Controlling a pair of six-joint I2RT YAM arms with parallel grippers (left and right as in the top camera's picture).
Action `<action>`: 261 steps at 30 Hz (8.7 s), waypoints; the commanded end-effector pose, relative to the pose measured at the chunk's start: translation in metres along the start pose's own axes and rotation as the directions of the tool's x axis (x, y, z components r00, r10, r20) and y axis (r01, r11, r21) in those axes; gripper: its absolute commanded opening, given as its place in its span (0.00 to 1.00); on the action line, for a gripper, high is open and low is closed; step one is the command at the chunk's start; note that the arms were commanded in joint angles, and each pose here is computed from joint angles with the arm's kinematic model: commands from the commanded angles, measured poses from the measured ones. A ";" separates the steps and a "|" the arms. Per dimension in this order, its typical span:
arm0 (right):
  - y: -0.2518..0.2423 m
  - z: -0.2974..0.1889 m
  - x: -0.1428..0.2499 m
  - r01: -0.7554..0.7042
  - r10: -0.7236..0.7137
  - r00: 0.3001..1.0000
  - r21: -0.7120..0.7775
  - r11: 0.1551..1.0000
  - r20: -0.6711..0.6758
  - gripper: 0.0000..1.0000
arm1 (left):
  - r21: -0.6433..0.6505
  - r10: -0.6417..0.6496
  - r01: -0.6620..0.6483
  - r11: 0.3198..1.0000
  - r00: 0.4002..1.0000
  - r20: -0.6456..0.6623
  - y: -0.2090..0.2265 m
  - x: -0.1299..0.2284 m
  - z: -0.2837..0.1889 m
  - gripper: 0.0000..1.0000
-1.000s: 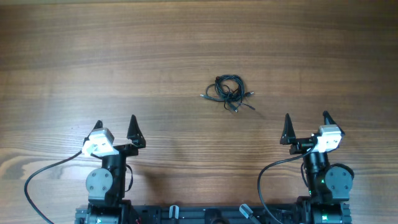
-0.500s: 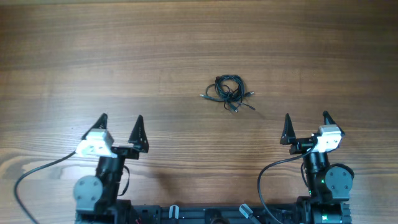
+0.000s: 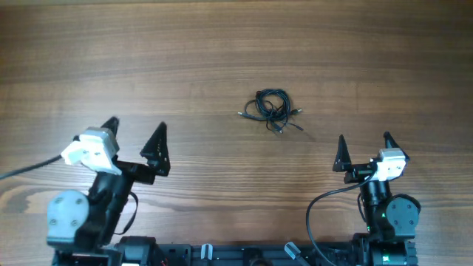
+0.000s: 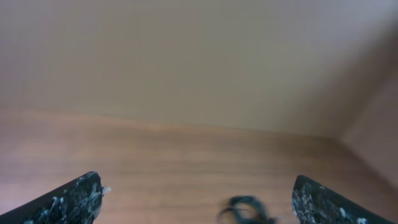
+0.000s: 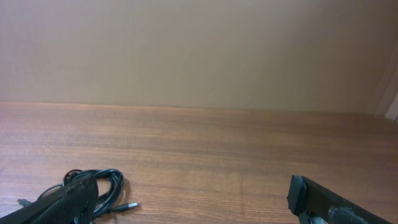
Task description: Untangle cables
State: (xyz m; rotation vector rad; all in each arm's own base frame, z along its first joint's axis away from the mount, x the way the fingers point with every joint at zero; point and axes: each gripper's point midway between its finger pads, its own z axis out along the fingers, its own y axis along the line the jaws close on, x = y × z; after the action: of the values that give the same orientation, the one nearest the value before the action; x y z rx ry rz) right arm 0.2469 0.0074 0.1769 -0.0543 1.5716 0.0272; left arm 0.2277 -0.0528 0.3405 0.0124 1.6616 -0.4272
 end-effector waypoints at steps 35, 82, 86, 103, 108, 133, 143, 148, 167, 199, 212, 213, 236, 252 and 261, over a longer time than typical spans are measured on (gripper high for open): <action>0.004 0.000 0.001 0.007 -0.007 1.000 -0.020 1.000 0.006 1.00 | -0.273 -0.370 0.267 0.924 0.451 -0.812 -0.022 0.051 0.003 1.00; 0.103 -0.039 -0.216 -0.422 0.111 0.842 -0.515 0.746 -0.528 1.00 | -0.316 -0.421 0.295 0.902 0.435 -0.796 -0.016 0.055 0.028 1.00; 0.120 -0.024 -0.197 -0.663 0.175 0.661 -0.457 0.593 -0.730 1.00 | -0.310 -0.428 0.332 0.891 0.385 -0.818 -0.021 0.061 0.036 1.00; 0.089 0.004 -0.132 -0.623 0.207 0.492 -0.175 0.763 -0.846 1.00 | -0.212 -0.300 0.337 0.917 0.234 -0.925 -0.080 0.149 0.132 1.00; 0.089 0.000 -0.129 -0.628 0.208 0.472 -0.161 0.761 -0.857 1.00 | -0.226 -0.301 0.336 0.914 0.188 -0.935 -0.094 0.188 0.159 1.00; 0.089 0.001 -0.125 -0.630 0.203 0.455 -0.153 0.761 -0.867 1.00 | -0.414 -0.478 0.251 0.875 0.314 -0.820 -0.103 0.300 0.252 0.85; 0.089 0.007 -0.117 -0.638 0.202 0.423 -0.132 0.759 -0.883 1.00 | -0.491 -0.540 0.226 0.841 0.299 -0.787 -0.108 0.337 0.254 0.79; 0.089 0.009 -0.114 -0.640 0.203 0.413 -0.125 0.758 -0.888 1.00 | -0.497 -0.535 0.200 0.845 0.327 -0.779 -0.104 0.338 0.255 0.74; 0.089 0.009 -0.114 -0.640 0.202 0.413 -0.125 0.758 -0.888 1.00 | -0.505 -0.536 0.183 0.844 0.348 -0.769 -0.096 0.352 0.263 0.36; 0.064 0.031 -0.097 -0.582 0.328 0.372 0.057 0.811 -0.868 1.00 | -0.330 -0.479 0.365 0.870 0.473 -0.740 -0.143 0.199 0.240 0.04; 0.080 0.056 -0.061 -0.663 0.284 0.210 0.077 0.744 -0.936 0.71 | -0.172 -0.424 0.534 0.828 0.395 -0.815 -0.190 0.146 0.205 0.04; 0.081 0.057 -0.059 -0.670 0.282 0.197 0.081 0.738 -0.939 0.67 | -0.160 -0.416 0.547 0.822 0.383 -0.825 -0.194 0.144 0.202 0.04; 0.128 0.075 -0.057 -0.675 0.197 0.242 -0.019 0.738 -0.950 0.24 | -0.173 -0.409 0.550 0.817 0.343 -0.846 -0.195 0.144 0.189 0.04; 0.137 0.069 -0.064 -0.723 0.182 0.216 -0.032 0.690 -0.959 0.04 | -0.357 -0.494 0.365 0.860 0.416 -0.764 -0.137 0.161 0.190 0.11; 0.128 0.070 -0.054 -0.676 0.198 0.216 0.000 0.737 -0.956 0.59 | -0.402 -0.502 0.303 0.864 0.461 -0.732 -0.120 0.163 0.190 0.22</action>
State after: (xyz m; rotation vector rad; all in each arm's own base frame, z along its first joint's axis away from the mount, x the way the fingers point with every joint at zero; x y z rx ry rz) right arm 0.3085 0.1421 0.2313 0.0742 2.6783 1.0659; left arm 0.3488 -0.2753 0.1933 -0.4060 2.7393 -0.7633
